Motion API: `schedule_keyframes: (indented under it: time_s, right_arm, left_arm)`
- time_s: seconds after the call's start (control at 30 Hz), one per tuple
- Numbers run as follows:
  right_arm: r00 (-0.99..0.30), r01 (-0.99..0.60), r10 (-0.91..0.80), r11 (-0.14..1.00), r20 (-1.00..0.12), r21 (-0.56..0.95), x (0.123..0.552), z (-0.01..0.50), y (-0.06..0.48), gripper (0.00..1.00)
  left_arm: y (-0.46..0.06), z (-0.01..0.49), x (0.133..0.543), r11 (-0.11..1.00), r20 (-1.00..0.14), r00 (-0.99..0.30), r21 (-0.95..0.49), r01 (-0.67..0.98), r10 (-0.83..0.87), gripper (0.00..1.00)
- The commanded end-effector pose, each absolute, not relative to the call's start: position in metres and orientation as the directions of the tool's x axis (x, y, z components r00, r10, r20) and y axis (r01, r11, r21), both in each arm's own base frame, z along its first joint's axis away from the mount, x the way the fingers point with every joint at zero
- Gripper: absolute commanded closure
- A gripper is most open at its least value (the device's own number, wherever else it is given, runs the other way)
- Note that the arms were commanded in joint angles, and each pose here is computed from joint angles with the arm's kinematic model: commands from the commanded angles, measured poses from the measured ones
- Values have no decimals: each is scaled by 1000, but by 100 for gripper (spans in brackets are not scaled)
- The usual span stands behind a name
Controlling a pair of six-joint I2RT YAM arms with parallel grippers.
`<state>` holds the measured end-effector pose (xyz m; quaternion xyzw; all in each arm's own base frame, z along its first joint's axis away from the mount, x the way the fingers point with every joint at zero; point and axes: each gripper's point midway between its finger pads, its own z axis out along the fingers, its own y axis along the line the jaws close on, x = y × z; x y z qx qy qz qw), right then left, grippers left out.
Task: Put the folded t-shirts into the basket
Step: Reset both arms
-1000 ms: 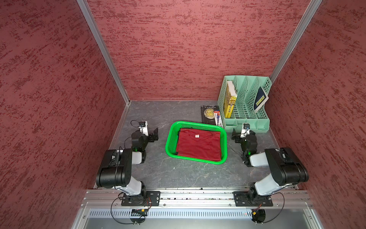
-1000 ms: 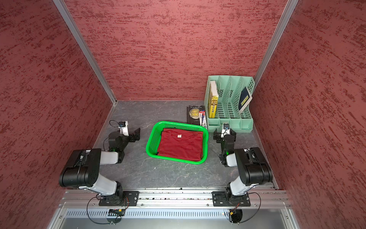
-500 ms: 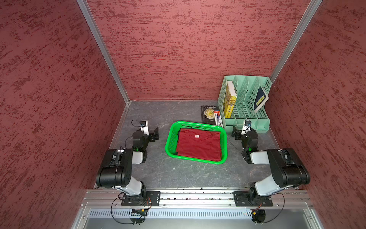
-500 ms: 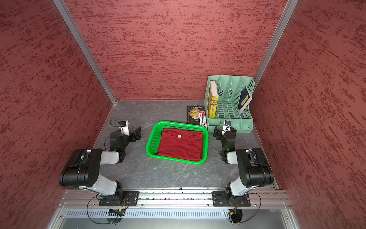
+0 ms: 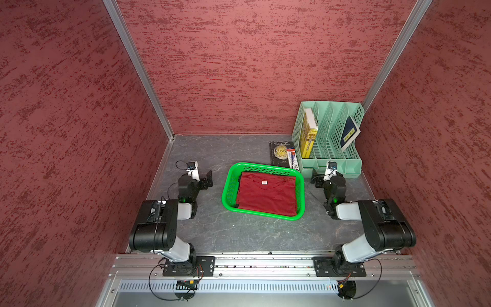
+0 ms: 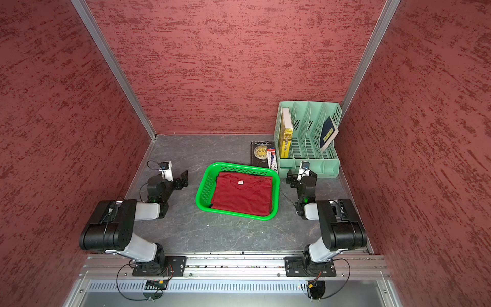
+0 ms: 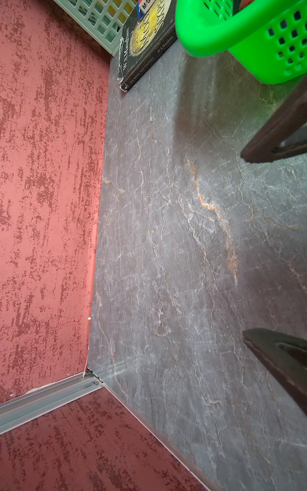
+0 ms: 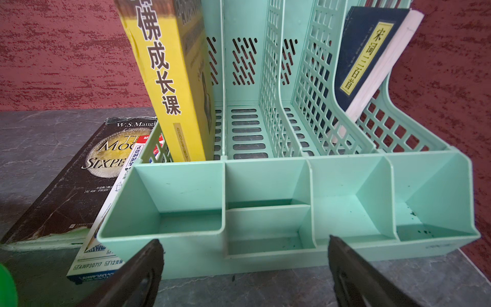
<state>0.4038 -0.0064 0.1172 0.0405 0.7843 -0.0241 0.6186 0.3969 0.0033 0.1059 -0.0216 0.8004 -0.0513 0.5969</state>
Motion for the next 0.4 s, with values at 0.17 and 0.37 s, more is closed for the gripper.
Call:
schedule_keyframes:
  time_s: [0.17, 0.37]
  right_arm:
    - [-233, 86, 36, 996, -972, 16, 403, 117, -5, 2]
    - [-232, 86, 36, 996, -972, 17, 404, 118, -5, 2]
  left_arm:
    - [5, 115, 399, 990, -959, -262, -131, 54, -112, 0]
    - [5, 115, 399, 990, -959, -261, -129, 52, -111, 0]
